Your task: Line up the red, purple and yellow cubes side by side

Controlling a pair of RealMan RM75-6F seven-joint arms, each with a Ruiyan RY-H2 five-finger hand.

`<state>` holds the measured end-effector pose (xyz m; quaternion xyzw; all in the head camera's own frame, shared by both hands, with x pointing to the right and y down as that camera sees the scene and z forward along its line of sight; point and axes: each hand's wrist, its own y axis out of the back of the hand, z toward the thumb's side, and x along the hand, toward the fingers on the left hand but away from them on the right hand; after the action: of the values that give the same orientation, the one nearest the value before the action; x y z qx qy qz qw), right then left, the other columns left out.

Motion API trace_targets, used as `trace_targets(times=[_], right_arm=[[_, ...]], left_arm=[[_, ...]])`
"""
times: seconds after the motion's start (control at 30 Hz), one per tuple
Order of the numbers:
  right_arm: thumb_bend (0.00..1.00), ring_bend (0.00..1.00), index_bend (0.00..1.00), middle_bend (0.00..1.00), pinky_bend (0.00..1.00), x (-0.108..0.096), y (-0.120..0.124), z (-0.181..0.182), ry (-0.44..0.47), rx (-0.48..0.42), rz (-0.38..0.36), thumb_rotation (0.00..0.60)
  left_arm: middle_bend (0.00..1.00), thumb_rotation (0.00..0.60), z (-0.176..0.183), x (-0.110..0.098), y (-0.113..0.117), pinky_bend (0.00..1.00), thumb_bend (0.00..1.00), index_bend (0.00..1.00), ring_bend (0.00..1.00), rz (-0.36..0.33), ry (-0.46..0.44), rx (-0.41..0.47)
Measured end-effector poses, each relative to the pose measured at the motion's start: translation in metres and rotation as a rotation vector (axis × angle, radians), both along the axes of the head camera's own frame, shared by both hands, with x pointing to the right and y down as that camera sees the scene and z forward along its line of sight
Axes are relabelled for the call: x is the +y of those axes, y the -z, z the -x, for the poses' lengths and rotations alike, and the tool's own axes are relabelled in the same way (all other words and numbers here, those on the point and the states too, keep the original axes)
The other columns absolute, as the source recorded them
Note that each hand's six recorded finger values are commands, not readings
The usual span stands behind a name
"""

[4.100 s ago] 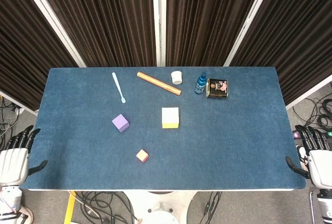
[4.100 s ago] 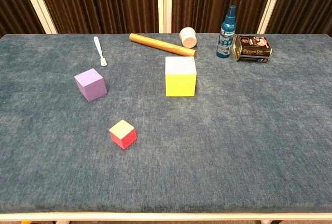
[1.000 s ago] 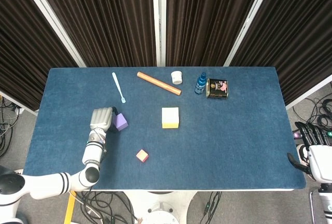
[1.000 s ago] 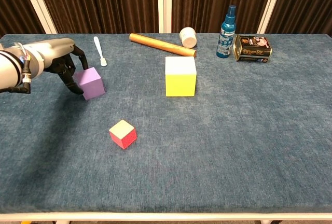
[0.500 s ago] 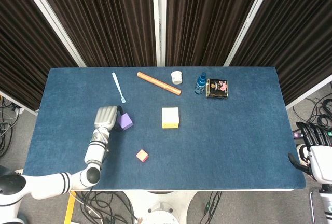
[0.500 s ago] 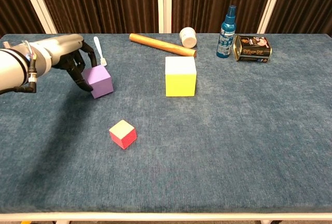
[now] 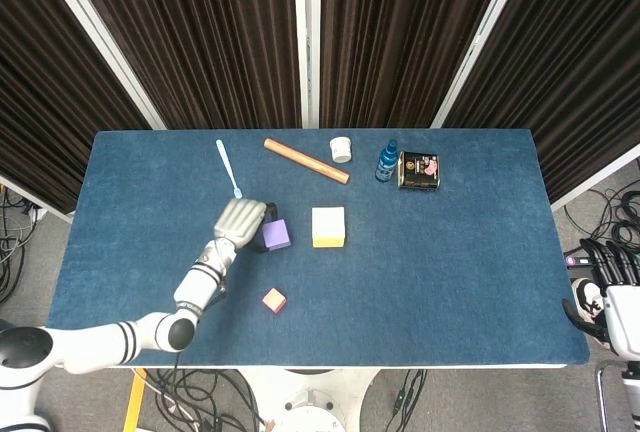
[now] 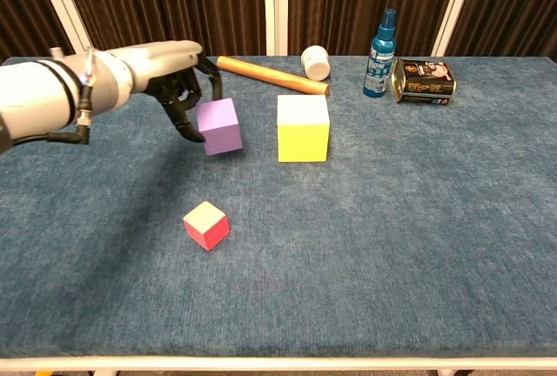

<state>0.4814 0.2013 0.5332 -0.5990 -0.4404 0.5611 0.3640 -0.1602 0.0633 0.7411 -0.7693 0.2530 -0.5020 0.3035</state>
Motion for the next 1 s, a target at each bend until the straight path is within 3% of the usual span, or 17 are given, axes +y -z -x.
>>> trace_targets(times=[0.33,0.63,0.87,1.0], right_arm=[[0.2,0.0,0.0,0.09,0.08,0.0,0.002,-0.001,-0.007,0.011,-0.001,0.6],[0.2,0.0,0.0,0.09,0.08,0.002,0.003,-0.003,-0.021,0.019,-0.001,0.6],[0.2,0.0,0.0,0.09,0.08,0.002,0.003,-0.005,-0.025,0.022,0.0,0.6],[0.2,0.0,0.0,0.09,0.08,0.001,0.003,-0.005,-0.025,0.023,-0.001,0.6]], left_arm=[[0.91,0.6,-0.016,-0.015,-0.017,1.0,0.18,0.57,0.93,-0.009,-0.067,-0.011],[0.9,0.6,-0.028,-0.021,-0.026,1.0,0.18,0.55,0.93,0.027,-0.09,0.008],[0.89,0.6,-0.031,-0.02,-0.034,1.0,0.18,0.49,0.93,0.058,-0.089,0.006],[0.88,0.6,-0.033,-0.018,-0.036,1.0,0.17,0.4,0.93,0.066,-0.089,0.007]])
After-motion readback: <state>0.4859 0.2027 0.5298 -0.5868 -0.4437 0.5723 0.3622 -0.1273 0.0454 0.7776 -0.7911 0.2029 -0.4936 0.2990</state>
